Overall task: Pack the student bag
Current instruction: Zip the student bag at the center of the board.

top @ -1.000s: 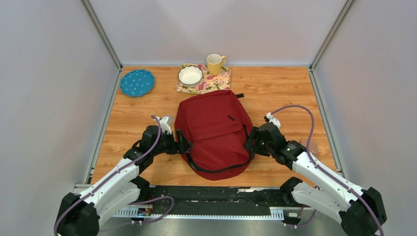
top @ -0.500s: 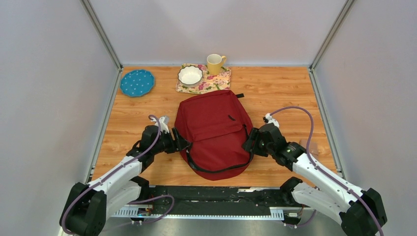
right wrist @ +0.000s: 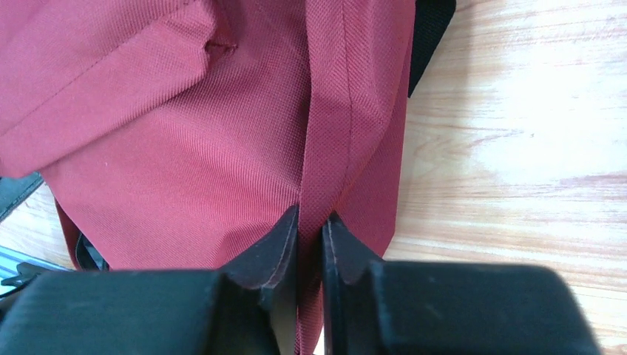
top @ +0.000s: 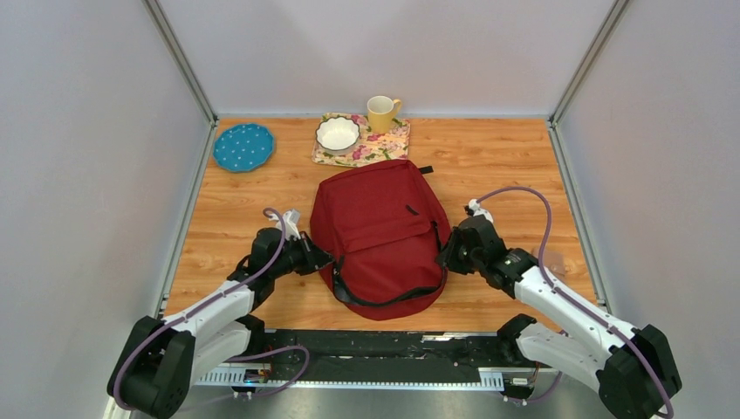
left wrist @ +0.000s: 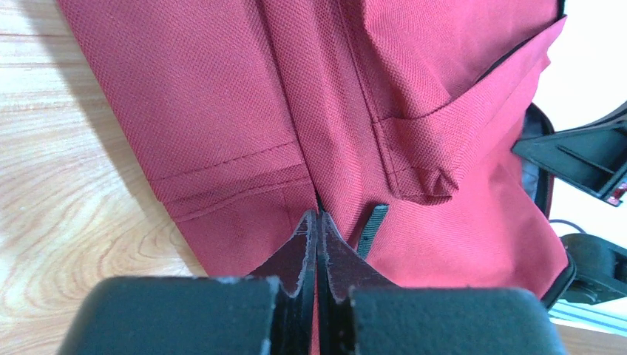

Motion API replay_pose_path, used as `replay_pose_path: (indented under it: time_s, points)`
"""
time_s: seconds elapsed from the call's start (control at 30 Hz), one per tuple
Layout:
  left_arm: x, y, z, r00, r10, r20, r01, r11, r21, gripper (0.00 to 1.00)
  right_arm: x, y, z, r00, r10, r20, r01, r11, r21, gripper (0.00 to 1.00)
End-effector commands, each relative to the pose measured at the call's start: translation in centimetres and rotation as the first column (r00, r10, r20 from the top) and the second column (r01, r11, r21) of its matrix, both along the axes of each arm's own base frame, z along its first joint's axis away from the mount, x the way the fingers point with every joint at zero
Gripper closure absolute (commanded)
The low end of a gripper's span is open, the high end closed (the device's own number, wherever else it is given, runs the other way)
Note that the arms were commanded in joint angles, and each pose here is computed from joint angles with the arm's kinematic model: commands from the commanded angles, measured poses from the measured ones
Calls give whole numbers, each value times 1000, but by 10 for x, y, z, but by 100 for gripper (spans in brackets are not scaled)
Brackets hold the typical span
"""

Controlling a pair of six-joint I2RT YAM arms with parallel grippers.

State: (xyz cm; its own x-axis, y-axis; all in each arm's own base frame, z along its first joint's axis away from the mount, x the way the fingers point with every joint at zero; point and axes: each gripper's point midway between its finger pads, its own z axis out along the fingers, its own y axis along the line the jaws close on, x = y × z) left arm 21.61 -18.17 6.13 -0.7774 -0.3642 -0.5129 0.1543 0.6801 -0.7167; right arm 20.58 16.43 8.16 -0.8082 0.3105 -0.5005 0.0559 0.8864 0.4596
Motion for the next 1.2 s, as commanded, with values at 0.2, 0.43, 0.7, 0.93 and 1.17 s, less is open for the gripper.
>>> replay_pose_path:
  time_s: [0.2, 0.43, 0.7, 0.93, 1.17]
  points:
    - [-12, -3, 15, 998, 53, 45, -46, 987, -156, 100, 59, -4, 37, 991, -4, 130, 6, 1000, -16, 100]
    - [-21, -21, 25, 988, 101, 114, -78, 979, -190, 100, 103, -11, 55, 985, 51, 162, -41, 997, -59, 100]
    - [-33, -28, 17, 984, 122, 127, -90, 968, -233, 100, 90, -28, 100, 984, 31, 177, -14, 995, -98, 19]
    - [-22, -14, 18, 970, 161, 184, -140, 982, -124, 54, 36, -12, 147, 962, 50, 269, -81, 991, 105, 10]
    - [-16, -9, 16, 976, 149, 162, -153, 988, 15, 45, -9, 71, 135, 962, 142, 231, -206, 937, 281, 31]
